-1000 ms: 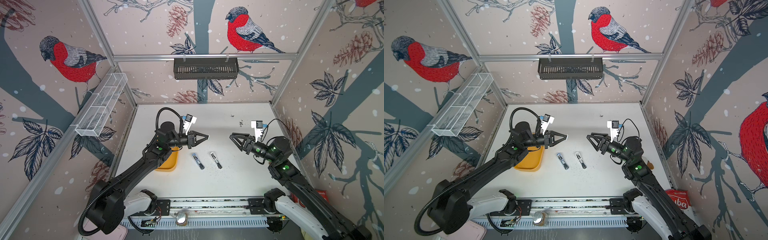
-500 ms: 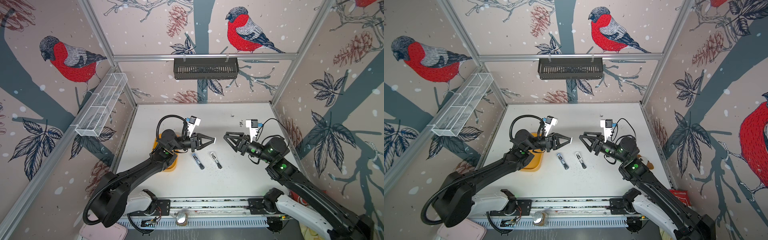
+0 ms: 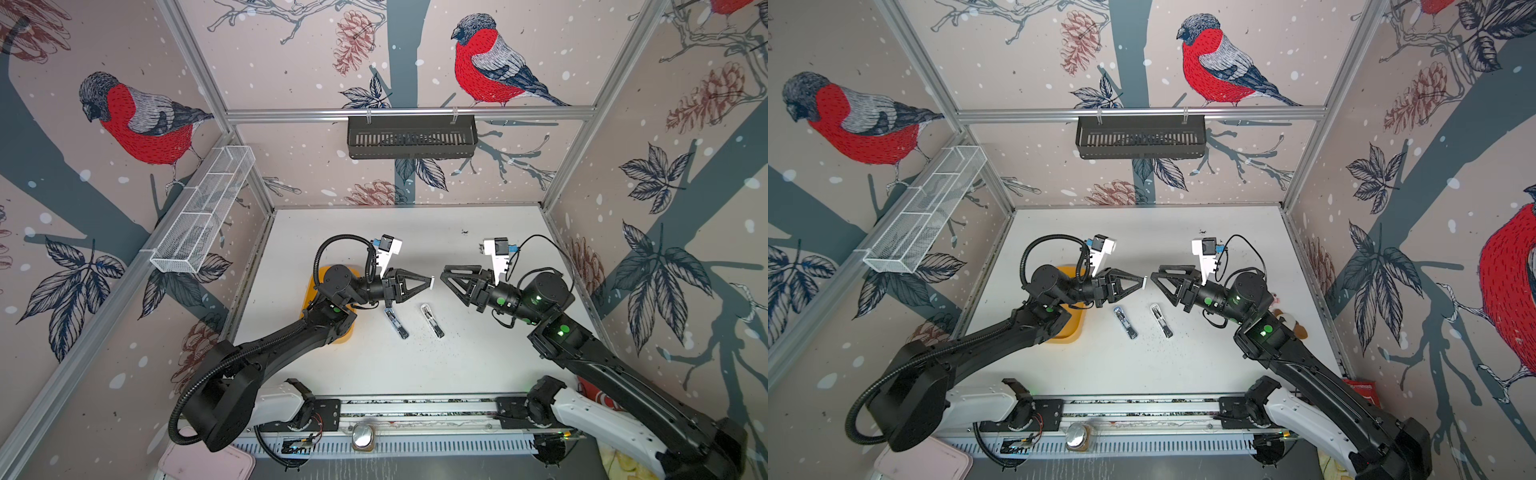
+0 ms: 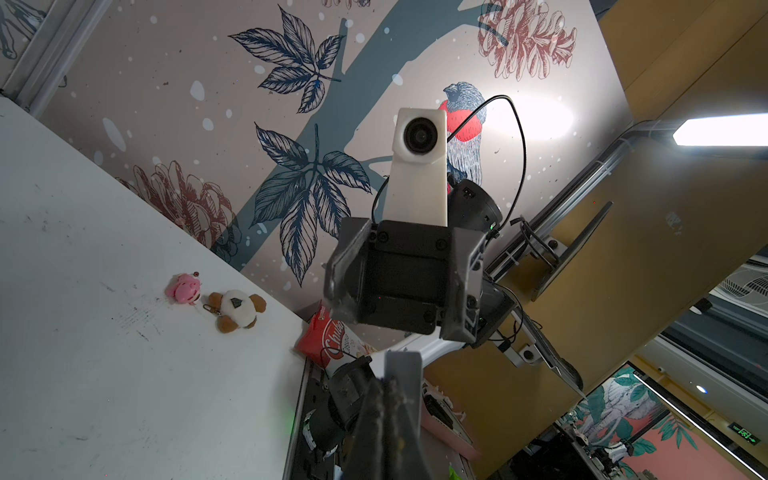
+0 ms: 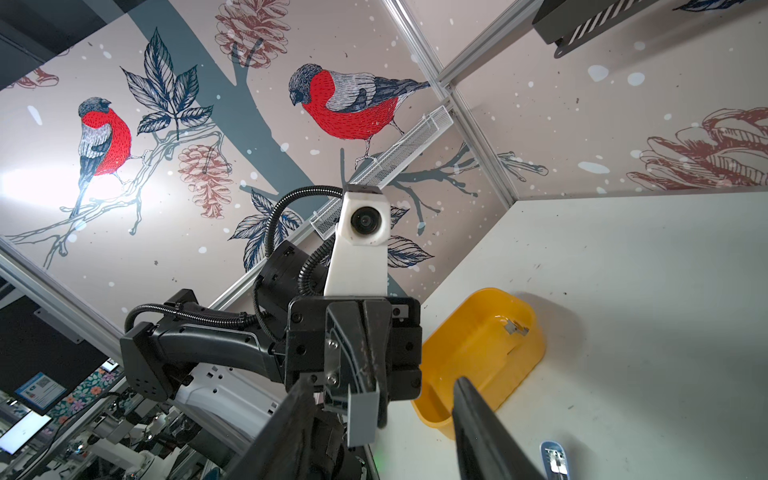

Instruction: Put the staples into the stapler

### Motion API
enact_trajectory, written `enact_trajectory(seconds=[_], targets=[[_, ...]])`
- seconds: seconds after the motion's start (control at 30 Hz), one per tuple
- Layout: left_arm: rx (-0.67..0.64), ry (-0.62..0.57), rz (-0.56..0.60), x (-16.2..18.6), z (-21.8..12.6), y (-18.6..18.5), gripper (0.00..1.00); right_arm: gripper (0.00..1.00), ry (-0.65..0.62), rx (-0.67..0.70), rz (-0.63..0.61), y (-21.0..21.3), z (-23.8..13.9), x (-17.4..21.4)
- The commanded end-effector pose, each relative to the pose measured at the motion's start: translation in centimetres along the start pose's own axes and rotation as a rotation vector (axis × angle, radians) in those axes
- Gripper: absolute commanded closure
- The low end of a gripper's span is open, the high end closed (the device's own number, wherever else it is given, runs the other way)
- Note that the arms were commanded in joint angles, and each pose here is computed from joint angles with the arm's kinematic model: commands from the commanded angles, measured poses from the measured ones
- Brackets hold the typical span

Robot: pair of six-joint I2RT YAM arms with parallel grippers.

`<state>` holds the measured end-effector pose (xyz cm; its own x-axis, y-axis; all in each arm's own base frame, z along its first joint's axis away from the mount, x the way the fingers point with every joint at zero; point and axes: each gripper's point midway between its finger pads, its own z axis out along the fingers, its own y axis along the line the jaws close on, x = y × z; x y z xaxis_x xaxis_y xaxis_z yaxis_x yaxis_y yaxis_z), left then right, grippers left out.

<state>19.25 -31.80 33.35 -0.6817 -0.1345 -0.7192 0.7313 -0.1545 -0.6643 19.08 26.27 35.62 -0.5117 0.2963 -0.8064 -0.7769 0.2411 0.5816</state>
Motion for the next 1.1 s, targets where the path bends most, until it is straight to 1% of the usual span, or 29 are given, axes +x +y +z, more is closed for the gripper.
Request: enact_trajectory(seconds=[0.0,0.2,0.4,0.5,0.7,0.9,1.07], targets=[[0.041,-0.027,0.058,-0.8,-0.1,-1.3,1.0,0.45,-0.003,-0.027,-0.023,0.8,0.1,-0.3],[0.04,-0.028,0.045,-0.7,-0.1,-1.3,1.0,0.45,0.003,-0.046,-0.049,1.5,0.3,-0.4],[0.049,-0.024,0.034,-0.6,-0.1,-1.4,1.0,0.45,0.002,-0.047,-0.101,2.0,0.3,-1.1],[0.045,-0.018,0.033,-0.6,0.0,-1.1,1.0,0.45,0.011,-0.048,-0.103,2.2,0.4,-1.2],[0.057,-0.031,0.038,-1.1,0.3,-1.1,1.0,0.45,-0.017,-0.025,-0.085,1.7,-0.1,-1.1],[0.056,-0.05,0.032,-1.2,0.2,-0.9,1.0,0.45,0.012,-0.058,-0.082,2.1,-0.2,-0.3],[0.062,-0.054,0.03,-1.2,0.1,-1.2,1.0,0.48,0.018,-0.086,-0.079,2.2,0.3,-0.3]])
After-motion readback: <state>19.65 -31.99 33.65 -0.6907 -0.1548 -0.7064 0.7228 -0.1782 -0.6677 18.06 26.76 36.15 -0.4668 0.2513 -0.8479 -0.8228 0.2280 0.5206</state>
